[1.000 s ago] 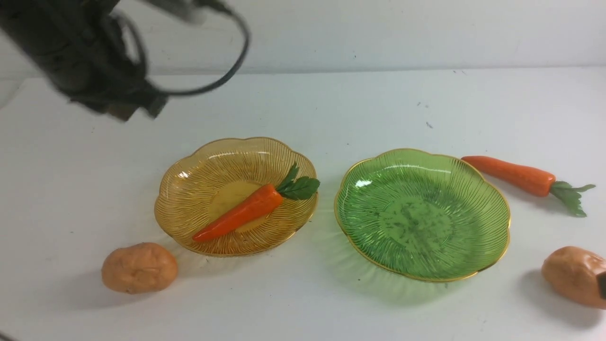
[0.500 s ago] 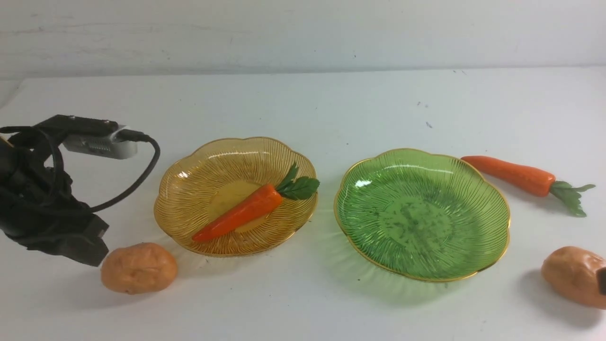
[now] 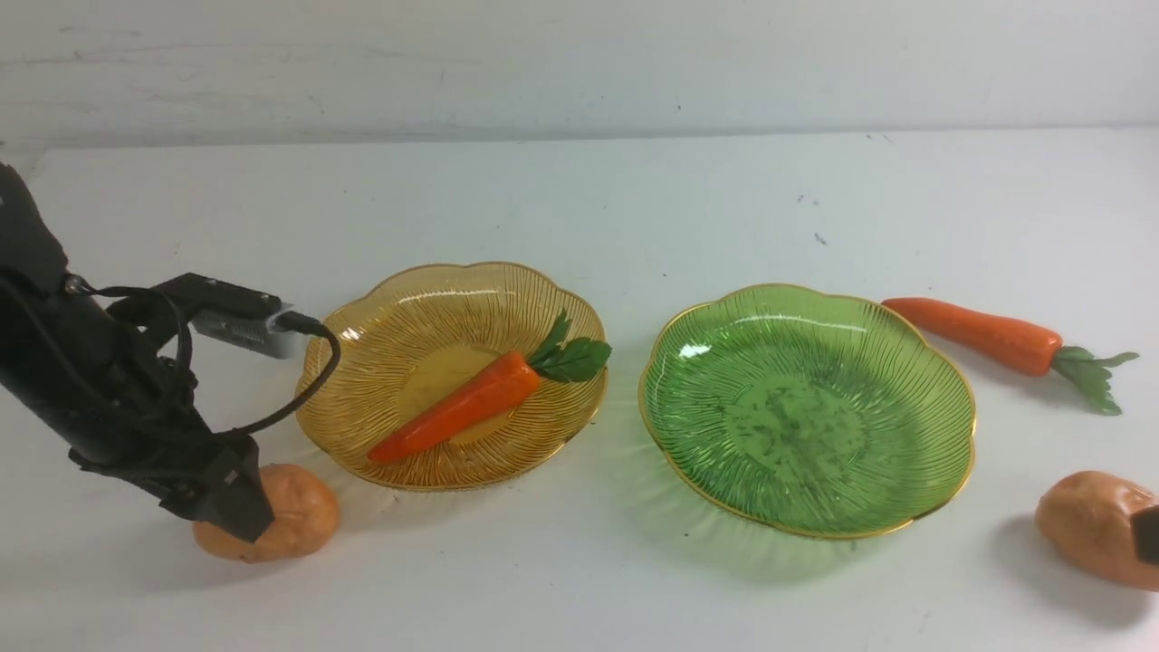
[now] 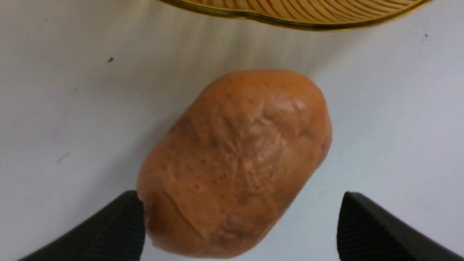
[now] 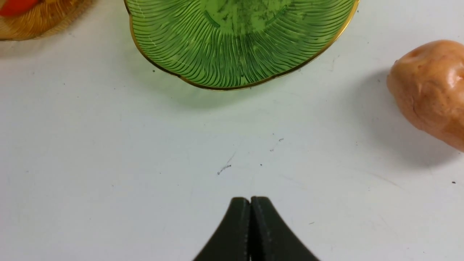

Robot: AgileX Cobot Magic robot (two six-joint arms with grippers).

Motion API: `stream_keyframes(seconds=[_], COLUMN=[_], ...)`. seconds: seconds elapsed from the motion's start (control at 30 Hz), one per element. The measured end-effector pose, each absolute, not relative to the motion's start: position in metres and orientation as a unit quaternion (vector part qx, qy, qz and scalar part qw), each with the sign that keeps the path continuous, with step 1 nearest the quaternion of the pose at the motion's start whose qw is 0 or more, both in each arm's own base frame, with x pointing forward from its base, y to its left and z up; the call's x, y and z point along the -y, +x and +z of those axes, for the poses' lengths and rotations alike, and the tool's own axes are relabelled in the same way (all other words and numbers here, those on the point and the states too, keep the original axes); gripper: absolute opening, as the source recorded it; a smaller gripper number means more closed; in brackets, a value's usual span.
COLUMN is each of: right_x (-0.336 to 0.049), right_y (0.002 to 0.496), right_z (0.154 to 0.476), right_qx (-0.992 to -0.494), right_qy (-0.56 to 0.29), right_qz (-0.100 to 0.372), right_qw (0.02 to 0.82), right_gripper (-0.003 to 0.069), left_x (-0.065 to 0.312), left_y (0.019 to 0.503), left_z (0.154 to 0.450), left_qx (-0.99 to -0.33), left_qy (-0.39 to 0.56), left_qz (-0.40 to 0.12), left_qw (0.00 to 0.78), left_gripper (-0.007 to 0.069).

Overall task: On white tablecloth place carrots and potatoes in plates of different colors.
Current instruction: 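Pick up the potato beside the plates and place it on a plate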

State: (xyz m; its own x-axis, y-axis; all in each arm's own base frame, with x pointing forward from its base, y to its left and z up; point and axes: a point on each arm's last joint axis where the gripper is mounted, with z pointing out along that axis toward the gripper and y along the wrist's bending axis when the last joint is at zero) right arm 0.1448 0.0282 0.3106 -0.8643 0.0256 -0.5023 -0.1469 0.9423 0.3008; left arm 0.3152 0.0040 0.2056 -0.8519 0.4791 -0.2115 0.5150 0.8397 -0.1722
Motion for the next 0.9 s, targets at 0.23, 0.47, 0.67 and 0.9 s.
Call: stream_keyframes(seconds=[0.23,0.47,0.67,0.9], right_x=[-0.029,-0.029,-0.029,-0.029], right_y=[0.145,0.145,0.145,0.145], right_z=[0.311,0.311,0.311,0.311], right_qx=[-0.951,-0.950,-0.950,-0.950], right_qy=[-0.031,-0.031,-0.031,-0.031], right_qz=[0.169,0.169,0.170,0.171], right_qw=[0.259,0.259,0.259,0.259], right_gripper=[-0.0015,-0.0015,-0.0015,-0.0015], left_x=[-0.004,-0.004,-0.004,0.034], left_y=[0.324,0.327,0.336,0.353], left_z=[0.170,0.154,0.193,0.319], left_qx=[-0.956,-0.957,-0.962,-0.940], left_qy=[0.258,0.249,0.224,0.189], left_qz=[-0.135,-0.147,-0.153,-0.205], left_qw=[0.036,0.010,-0.004,0.196], left_gripper=[0.0668,0.0498,0.0431,0.0430])
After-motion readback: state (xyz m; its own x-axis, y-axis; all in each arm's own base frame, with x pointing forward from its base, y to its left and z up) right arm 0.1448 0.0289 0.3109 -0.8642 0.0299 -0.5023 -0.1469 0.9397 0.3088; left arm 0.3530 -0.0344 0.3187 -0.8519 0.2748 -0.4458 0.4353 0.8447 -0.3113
